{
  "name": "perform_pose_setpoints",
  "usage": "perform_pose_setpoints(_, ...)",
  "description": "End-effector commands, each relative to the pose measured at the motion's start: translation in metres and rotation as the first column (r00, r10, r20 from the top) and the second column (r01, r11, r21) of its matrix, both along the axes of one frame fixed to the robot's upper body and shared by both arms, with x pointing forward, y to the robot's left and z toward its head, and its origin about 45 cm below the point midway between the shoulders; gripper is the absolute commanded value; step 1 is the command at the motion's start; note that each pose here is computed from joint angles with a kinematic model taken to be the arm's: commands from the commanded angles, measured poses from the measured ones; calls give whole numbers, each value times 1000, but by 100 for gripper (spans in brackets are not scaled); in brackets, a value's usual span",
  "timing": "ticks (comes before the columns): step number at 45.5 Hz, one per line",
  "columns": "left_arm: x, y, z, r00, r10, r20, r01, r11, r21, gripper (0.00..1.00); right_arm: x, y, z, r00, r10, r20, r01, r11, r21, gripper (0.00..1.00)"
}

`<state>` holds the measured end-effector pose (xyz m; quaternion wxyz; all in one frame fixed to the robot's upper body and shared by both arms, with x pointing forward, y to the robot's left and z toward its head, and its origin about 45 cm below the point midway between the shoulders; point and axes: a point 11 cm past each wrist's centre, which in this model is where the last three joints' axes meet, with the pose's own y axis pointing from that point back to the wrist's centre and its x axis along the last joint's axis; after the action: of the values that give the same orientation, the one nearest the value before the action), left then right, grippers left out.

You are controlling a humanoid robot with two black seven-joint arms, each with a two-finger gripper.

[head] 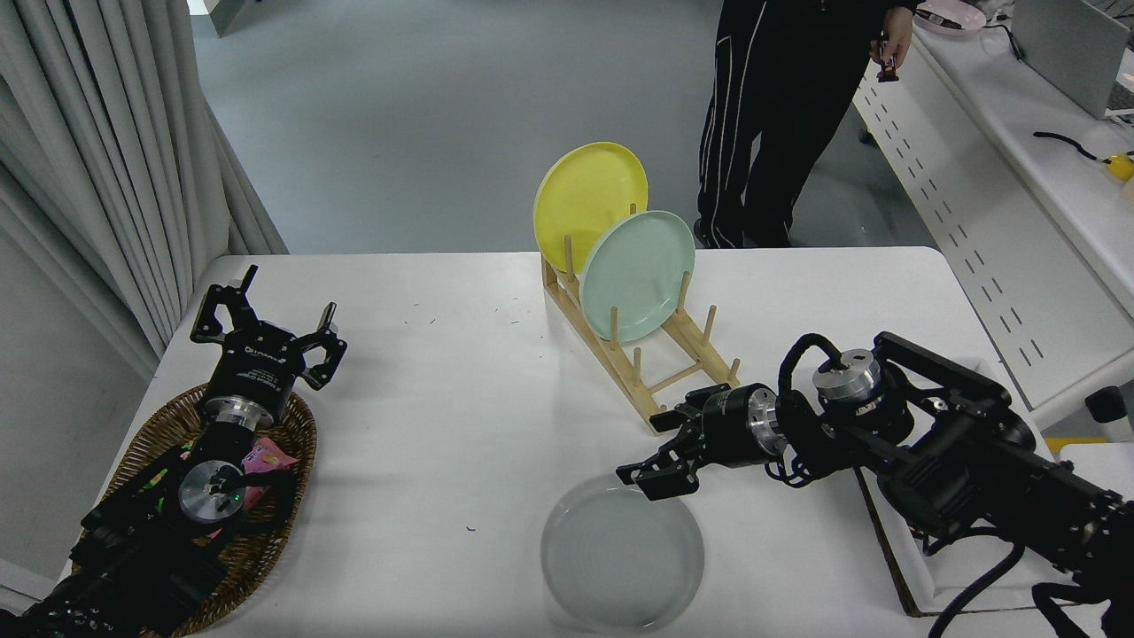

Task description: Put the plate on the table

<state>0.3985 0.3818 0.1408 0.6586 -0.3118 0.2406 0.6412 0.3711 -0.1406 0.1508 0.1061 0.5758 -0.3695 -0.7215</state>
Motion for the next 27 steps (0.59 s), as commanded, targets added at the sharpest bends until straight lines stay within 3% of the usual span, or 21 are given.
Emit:
perform_pose_setpoints(1,0,0,0,1000,1,0,-1,1000,-1,100,-4,21,17,954,136,267,-164,983,85,100)
perform_pose_setpoints(8,0,0,0,1000,0,0,0,1000,0,100,28,10,42,896,-91,434,24,987,158,100)
perform_pose_setpoints(17,0,0,0,1000,0,0,0,1000,0,100,49,-12,71,774,-206,599,153,979,138,100)
perform_pose_setpoints(27,0,0,0,1000,0,0,0,1000,0,100,90,-98,120,487,-441,754,488,853,184,100)
